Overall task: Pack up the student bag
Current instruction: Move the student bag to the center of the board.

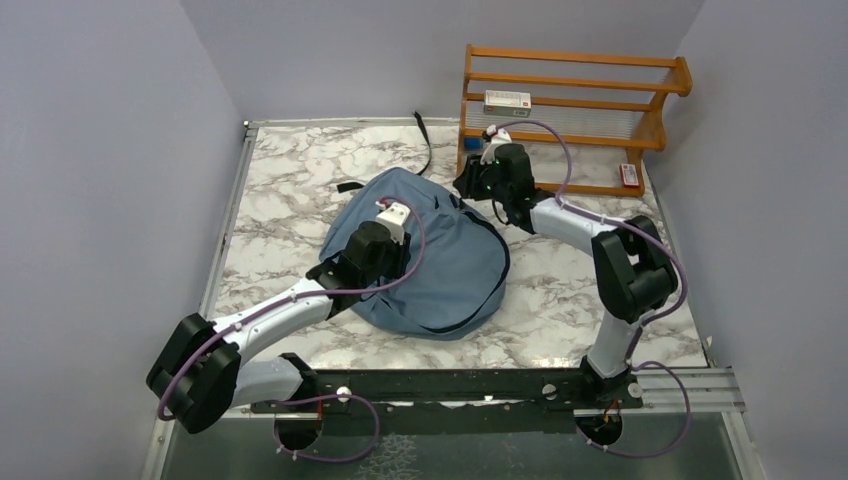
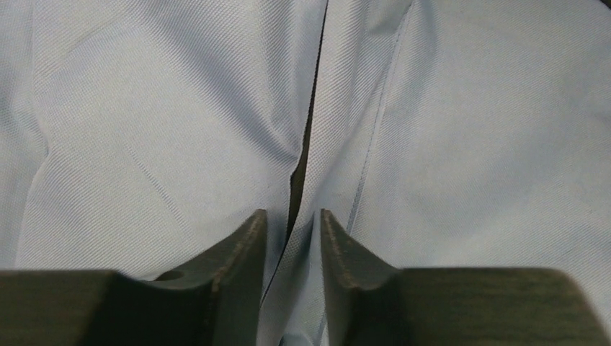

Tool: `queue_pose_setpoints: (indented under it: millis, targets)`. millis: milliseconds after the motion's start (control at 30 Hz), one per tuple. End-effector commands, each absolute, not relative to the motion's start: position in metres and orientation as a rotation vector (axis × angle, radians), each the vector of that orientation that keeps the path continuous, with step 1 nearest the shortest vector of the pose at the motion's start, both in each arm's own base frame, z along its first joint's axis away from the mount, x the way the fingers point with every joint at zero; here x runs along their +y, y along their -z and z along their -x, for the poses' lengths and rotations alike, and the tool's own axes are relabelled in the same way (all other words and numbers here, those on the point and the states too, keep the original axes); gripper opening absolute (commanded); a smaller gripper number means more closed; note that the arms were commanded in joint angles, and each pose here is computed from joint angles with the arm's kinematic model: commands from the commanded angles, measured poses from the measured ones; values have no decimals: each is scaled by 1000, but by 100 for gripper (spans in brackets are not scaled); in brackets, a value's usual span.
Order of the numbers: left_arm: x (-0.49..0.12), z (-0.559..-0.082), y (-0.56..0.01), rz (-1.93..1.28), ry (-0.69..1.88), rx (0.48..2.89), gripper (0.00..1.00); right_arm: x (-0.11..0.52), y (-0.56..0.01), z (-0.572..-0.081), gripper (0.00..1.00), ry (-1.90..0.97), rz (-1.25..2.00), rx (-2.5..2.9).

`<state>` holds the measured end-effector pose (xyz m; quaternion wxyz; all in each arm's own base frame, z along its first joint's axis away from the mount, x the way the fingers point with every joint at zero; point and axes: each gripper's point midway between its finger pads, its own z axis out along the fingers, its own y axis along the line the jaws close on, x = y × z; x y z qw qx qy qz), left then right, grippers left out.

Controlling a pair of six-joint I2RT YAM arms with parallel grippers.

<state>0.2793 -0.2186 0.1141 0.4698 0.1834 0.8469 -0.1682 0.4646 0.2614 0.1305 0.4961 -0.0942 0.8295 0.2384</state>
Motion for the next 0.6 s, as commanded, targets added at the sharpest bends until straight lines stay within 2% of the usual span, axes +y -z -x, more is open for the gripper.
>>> queue_pose_setpoints:
  millis: [0,300,567]
  targets:
    - [-217,-283,-133,-395,405,2049,38,255,-177,-461,43,-560,205,1899]
    - [-220,-293,-153,-249,458,2014,59,234,-175,-446,50,-526,158,2015]
    - [-211,-302,-172,-139,433,2010,76,219,-164,-429,52,-544,98,2084]
